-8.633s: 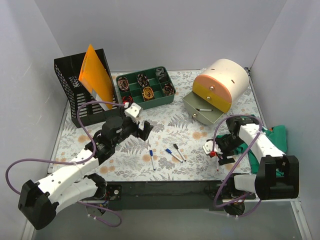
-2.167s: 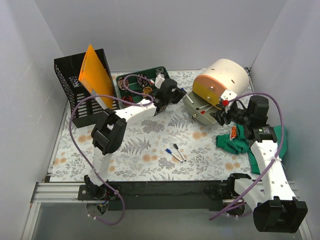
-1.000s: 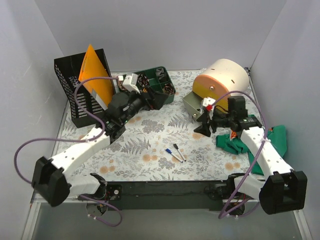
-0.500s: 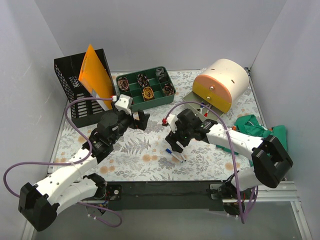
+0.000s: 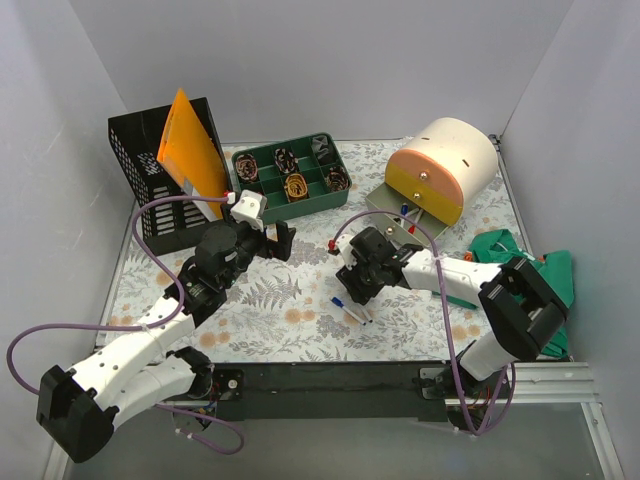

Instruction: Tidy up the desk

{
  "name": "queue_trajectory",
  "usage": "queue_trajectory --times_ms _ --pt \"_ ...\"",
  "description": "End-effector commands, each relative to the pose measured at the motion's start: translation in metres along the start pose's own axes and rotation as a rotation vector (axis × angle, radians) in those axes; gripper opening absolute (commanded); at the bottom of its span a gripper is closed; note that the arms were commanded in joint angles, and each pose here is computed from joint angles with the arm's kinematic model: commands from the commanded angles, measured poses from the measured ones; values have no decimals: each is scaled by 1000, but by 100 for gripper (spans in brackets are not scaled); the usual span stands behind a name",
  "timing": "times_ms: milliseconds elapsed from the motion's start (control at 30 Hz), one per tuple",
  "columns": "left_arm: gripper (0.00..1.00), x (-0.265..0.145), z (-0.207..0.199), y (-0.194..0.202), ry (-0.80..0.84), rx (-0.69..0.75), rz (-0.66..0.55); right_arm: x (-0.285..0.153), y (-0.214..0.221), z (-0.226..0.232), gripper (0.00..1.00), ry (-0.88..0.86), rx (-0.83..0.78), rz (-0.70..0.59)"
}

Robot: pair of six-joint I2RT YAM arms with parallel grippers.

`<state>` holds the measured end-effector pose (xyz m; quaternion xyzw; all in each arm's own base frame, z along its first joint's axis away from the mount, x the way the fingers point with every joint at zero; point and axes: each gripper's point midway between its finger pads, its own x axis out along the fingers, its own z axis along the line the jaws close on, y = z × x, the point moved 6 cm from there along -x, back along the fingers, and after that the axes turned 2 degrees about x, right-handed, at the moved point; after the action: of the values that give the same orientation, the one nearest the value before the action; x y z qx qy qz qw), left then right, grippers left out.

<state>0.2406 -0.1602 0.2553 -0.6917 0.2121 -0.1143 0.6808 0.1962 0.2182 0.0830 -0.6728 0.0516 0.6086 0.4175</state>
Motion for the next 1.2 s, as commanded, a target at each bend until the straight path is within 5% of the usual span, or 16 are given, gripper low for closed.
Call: queue_trajectory --times_ms 0,767,1167 --pt "98 -1 2 -9 -15 19 -18 4 -9 4 55 -8 -2 -25" --pt "98 -3 3 -10 -18 23 -22 4 -17 -31 11 175 -148 29" --pt "98 -2 3 -8 -14 21 -14 -84 -100 -74 8 278 -183 -255"
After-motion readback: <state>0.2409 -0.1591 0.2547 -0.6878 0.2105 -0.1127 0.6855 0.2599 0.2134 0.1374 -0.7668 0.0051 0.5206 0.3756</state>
